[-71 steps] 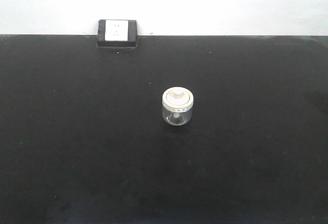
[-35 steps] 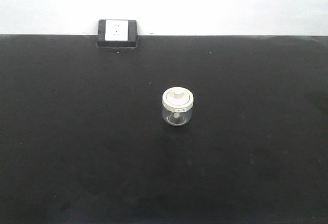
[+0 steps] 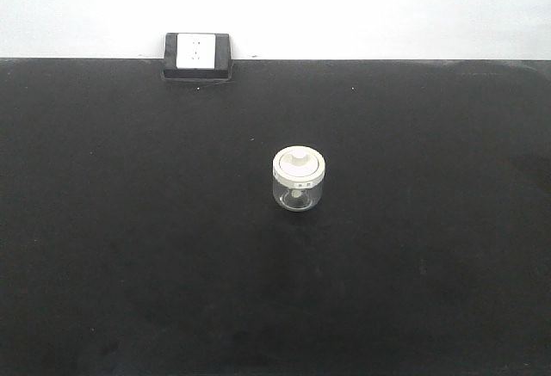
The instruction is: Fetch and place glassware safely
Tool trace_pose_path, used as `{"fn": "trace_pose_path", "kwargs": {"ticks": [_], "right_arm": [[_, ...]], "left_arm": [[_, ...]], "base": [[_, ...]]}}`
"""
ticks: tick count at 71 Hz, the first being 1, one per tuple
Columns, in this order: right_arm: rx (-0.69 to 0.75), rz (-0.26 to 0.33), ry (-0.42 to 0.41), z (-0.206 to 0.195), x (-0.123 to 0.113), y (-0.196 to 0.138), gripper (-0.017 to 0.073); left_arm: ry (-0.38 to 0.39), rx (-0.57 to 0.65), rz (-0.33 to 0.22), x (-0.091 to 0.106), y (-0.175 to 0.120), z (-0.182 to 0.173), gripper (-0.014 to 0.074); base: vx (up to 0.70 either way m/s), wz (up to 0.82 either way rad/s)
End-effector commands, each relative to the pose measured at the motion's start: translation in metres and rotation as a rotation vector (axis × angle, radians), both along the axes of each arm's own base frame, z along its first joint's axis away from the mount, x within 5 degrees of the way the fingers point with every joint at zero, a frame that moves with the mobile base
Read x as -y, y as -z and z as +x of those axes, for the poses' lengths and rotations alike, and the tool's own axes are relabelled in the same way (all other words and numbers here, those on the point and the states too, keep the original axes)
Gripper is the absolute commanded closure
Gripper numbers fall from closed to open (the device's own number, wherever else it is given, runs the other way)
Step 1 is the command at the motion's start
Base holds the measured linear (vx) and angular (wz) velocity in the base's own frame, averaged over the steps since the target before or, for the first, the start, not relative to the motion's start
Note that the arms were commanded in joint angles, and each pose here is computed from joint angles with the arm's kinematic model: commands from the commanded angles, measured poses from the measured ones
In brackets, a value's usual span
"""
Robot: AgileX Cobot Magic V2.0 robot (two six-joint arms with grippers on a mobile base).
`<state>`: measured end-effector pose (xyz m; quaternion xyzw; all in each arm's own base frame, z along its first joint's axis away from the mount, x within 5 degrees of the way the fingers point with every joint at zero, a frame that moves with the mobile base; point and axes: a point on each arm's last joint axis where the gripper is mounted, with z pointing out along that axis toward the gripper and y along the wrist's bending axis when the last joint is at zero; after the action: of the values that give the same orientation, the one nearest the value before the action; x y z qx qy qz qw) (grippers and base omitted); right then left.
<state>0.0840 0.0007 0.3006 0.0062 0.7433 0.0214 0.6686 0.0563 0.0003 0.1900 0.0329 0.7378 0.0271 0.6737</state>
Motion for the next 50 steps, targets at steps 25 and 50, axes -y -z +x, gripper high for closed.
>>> {"fn": "trace_pose_path", "kwargs": {"ticks": [25, 50], "right_arm": [[0.073, -0.018, -0.033, 0.0, -0.003, -0.013, 0.0563], [-0.045, -0.114, -0.108, 0.004, -0.009, -0.002, 0.0563]], "left_arm": [[0.013, 0.053, -0.015, 0.001, 0.003, 0.001, 0.0601], [0.013, 0.053, -0.015, 0.001, 0.003, 0.001, 0.0601]], "base": [[0.0, 0.0], [0.0, 0.0]]}}
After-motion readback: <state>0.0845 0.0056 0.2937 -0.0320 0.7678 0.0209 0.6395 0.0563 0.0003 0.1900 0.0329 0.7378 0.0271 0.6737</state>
